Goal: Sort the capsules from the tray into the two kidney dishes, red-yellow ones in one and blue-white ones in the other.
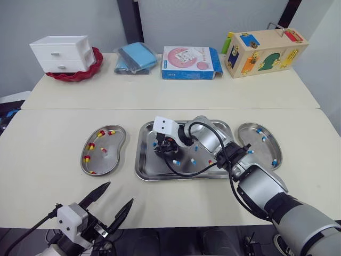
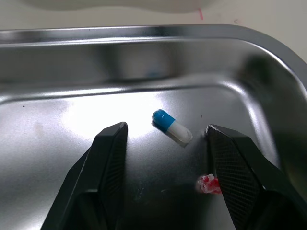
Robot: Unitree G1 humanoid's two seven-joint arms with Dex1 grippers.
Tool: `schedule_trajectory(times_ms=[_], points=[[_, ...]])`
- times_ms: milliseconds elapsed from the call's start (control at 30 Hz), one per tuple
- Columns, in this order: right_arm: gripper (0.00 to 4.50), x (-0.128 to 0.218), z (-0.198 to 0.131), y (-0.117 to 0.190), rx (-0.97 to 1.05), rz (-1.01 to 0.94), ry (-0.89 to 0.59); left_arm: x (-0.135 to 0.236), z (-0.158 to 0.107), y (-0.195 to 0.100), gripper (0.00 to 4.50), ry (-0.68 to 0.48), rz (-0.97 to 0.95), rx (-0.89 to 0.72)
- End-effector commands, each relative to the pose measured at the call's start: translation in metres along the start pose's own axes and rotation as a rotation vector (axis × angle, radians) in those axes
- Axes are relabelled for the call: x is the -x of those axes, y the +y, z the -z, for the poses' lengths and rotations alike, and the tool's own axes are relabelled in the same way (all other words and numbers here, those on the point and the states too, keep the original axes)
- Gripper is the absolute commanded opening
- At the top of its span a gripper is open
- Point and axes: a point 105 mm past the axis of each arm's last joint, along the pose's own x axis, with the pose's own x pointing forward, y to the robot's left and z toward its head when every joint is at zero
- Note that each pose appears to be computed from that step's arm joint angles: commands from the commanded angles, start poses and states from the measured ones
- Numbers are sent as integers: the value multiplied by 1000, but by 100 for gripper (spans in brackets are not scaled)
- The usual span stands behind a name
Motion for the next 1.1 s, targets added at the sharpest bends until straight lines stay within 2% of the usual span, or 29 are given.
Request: schedule_trajectory(times_ms=[33, 100, 400, 633, 733, 900, 1100], points=[[266, 1, -9, -4, 26, 13, -25, 4, -3, 2, 450, -8, -7, -18], [229, 1, -8, -3, 24, 11, -23, 4, -3, 3, 450, -6, -9, -18], [8, 1, -10, -1, 24, 1, -37, 4, -3, 4, 450, -2, -5, -22], [3, 7, -22, 2, 8, -22, -111, 2, -6, 3, 450, -10, 10, -22], [3, 22, -35, 2, 6, -23, -182, 1, -9, 3, 450, -14, 43, -38], [3, 70, -31, 12, 13, -8, -251, -2, -13, -9, 450, -10, 203, -88], [3, 145, 8, 21, -46, 114, -213, -10, -17, -18, 450, -31, 372, -117]])
